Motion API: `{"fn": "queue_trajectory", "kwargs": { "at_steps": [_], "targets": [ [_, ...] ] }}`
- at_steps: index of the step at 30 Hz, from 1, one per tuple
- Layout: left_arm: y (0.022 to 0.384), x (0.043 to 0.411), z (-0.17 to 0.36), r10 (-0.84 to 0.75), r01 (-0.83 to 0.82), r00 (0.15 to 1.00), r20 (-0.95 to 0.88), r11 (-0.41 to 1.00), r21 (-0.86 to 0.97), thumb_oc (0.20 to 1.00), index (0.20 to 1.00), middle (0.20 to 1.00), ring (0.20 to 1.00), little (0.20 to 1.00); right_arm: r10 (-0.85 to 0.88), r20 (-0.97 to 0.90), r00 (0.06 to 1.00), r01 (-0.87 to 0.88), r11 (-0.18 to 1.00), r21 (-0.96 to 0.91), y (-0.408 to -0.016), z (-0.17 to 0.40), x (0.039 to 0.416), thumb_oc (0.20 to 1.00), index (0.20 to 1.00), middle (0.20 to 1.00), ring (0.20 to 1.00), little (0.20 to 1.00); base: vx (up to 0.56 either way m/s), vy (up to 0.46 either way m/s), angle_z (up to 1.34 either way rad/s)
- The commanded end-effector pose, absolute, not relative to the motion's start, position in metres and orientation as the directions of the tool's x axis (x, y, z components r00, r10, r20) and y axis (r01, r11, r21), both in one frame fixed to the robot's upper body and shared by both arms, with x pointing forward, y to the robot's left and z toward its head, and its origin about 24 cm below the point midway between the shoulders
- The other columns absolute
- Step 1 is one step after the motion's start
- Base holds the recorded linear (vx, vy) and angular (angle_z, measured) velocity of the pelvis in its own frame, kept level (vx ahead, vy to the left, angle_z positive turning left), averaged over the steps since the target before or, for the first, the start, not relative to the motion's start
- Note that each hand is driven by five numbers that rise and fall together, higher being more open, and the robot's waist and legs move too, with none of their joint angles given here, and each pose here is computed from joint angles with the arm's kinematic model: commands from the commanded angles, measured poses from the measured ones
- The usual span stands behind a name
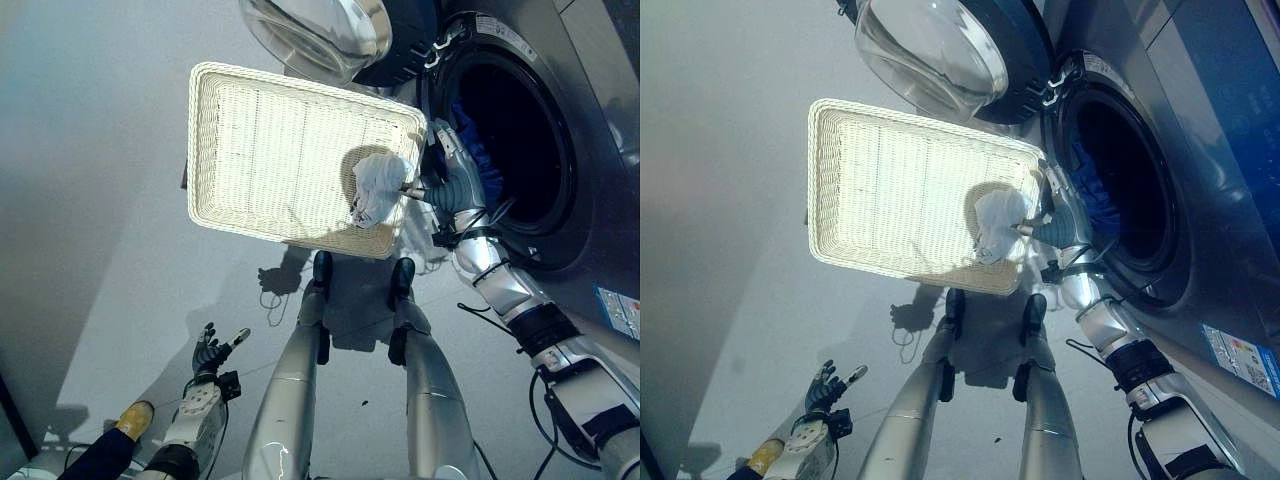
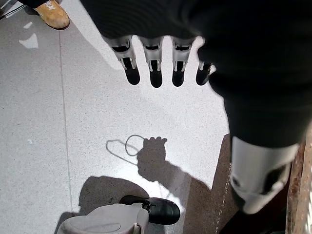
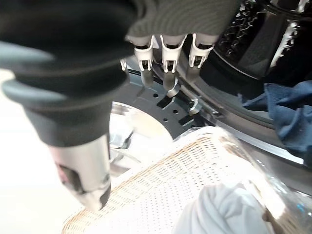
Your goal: Put the clothes into the washing machine.
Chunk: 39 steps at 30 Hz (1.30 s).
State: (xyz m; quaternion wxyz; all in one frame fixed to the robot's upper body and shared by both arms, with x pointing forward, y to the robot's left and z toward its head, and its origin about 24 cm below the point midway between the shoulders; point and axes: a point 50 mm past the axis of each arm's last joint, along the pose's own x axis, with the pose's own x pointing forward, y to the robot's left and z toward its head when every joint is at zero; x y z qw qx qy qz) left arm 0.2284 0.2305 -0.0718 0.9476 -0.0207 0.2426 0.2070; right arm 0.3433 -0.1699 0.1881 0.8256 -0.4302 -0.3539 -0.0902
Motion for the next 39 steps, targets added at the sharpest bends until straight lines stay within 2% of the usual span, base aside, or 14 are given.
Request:
{"fn": "queue_trajectory", "kwargs": {
  "at_steps": [1, 3, 5, 11, 12, 13, 17, 18, 20, 26, 33, 37, 38, 39],
  "targets": [
    [0.236, 0.22, -0.077, 0.416, -0.424, 0.775, -0.476, 0.901, 0.097, 1.0, 1.0, 1.0, 1.0, 1.0, 0.411, 0.696, 0.589, 0.518, 0.468, -0.716, -0.146, 0.21, 0.33, 1.0, 1.0, 1.0, 1.0, 1.0, -0.04, -0.051, 0.11],
    [0.237, 0.223, -0.075, 0.415, -0.419, 0.781, -0.467, 0.902, 0.102, 1.0, 1.0, 1.0, 1.0, 1.0, 0.51, 0.664, 0.547, 0.524, 0.411, -0.746, -0.134, 0.214, 0.328, 1.0, 1.0, 1.0, 1.0, 1.0, -0.04, -0.096, 0.2],
    [0.244, 0.228, -0.072, 0.413, -0.403, 0.785, -0.462, 0.906, 0.125, 1.0, 1.0, 1.0, 1.0, 1.0, 0.69, 0.564, 0.453, 0.512, 0.317, -0.799, -0.1, 0.221, 0.324, 1.0, 1.0, 1.0, 1.0, 1.0, -0.04, -0.178, 0.23],
    [0.247, 0.232, -0.07, 0.415, -0.397, 0.785, -0.461, 0.907, 0.14, 1.0, 1.0, 1.0, 1.0, 1.0, 0.719, 0.471, 0.512, 0.465, 0.228, -0.855, -0.092, 0.209, 0.332, 1.0, 1.0, 1.0, 1.0, 1.0, -0.01, -0.062, 0.1],
    [0.25, 0.235, -0.068, 0.412, -0.385, 0.788, -0.457, 0.91, 0.157, 1.0, 1.0, 1.0, 1.0, 1.0, 0.69, 0.311, 0.654, 0.387, 0.048, -0.921, -0.093, 0.184, 0.348, 1.0, 1.0, 1.0, 1.0, 1.0, 0.01, -0.148, 0.14],
    [0.251, 0.236, -0.067, 0.41, -0.38, 0.791, -0.454, 0.911, 0.16, 1.0, 1.0, 1.0, 1.0, 1.0, 0.656, 0.242, 0.715, 0.362, -0.052, -0.931, -0.098, 0.176, 0.355, 1.0, 1.0, 1.0, 1.0, 1.0, 0.01, -0.15, 0.1],
    [0.251, 0.242, -0.061, 0.401, -0.367, 0.806, -0.436, 0.916, 0.164, 1.0, 1.0, 1.0, 1.0, 1.0, 0.489, 0.11, 0.865, 0.252, -0.235, -0.939, -0.12, 0.156, 0.373, 1.0, 1.0, 1.0, 1.0, 1.0, 0.01, -0.077, 0.14],
    [0.248, 0.242, -0.06, 0.391, -0.352, 0.813, -0.43, 0.92, 0.171, 1.0, 1.0, 1.0, 1.0, 1.0, 0.381, 0.054, 0.923, 0.177, -0.294, -0.939, -0.134, 0.146, 0.38, 1.0, 1.0, 1.0, 1.0, 1.0, 0.02, -0.078, 0.06],
    [0.246, 0.245, -0.058, 0.382, -0.34, 0.821, -0.425, 0.924, 0.175, 1.0, 1.0, 1.0, 1.0, 1.0, 0.285, 0.017, 0.959, 0.112, -0.322, -0.94, -0.145, 0.139, 0.386, 1.0, 1.0, 1.0, 1.0, 1.0, 0.02, -0.084, 0.03],
    [0.236, 0.252, -0.054, 0.358, -0.312, 0.839, -0.41, 0.934, 0.176, 1.0, 1.0, 1.0, 1.0, 1.0, 0.128, 0.009, 0.992, 0.053, -0.341, -0.939, -0.167, 0.137, 0.399, 1.0, 1.0, 1.0, 1.0, 1.0, 0.01, -0.034, 0.03],
    [0.224, 0.259, -0.048, 0.309, -0.267, 0.867, -0.391, 0.951, 0.159, 1.0, 1.0, 1.0, 1.0, 1.0, -0.172, 0.006, 0.985, -0.079, -0.486, -0.871, -0.215, 0.157, 0.41, 1.0, 1.0, 1.0, 1.0, 1.0, 0.02, -0.015, 0.08],
    [0.222, 0.259, -0.047, 0.298, -0.256, 0.871, -0.39, 0.954, 0.157, 1.0, 1.0, 1.0, 1.0, 1.0, -0.232, -0.011, 0.973, -0.135, -0.527, -0.839, -0.222, 0.16, 0.411, 1.0, 1.0, 1.0, 1.0, 1.0, 0.02, -0.012, 0.1],
    [0.221, 0.258, -0.047, 0.295, -0.253, 0.872, -0.391, 0.955, 0.156, 1.0, 1.0, 1.0, 1.0, 1.0, -0.237, -0.018, 0.971, -0.147, -0.539, -0.829, -0.222, 0.161, 0.411, 0.944, 0.944, 0.944, 0.944, 0.944, 0.02, -0.011, 0.05],
    [0.221, 0.258, -0.046, 0.289, -0.247, 0.874, -0.391, 0.956, 0.155, 1.0, 1.0, 1.0, 1.0, 1.0, -0.241, -0.032, 0.97, -0.164, -0.552, -0.817, -0.224, 0.162, 0.411, 0.338, 0.338, 0.338, 0.338, 0.338, 0.02, -0.016, 0.06]
  ]
}}
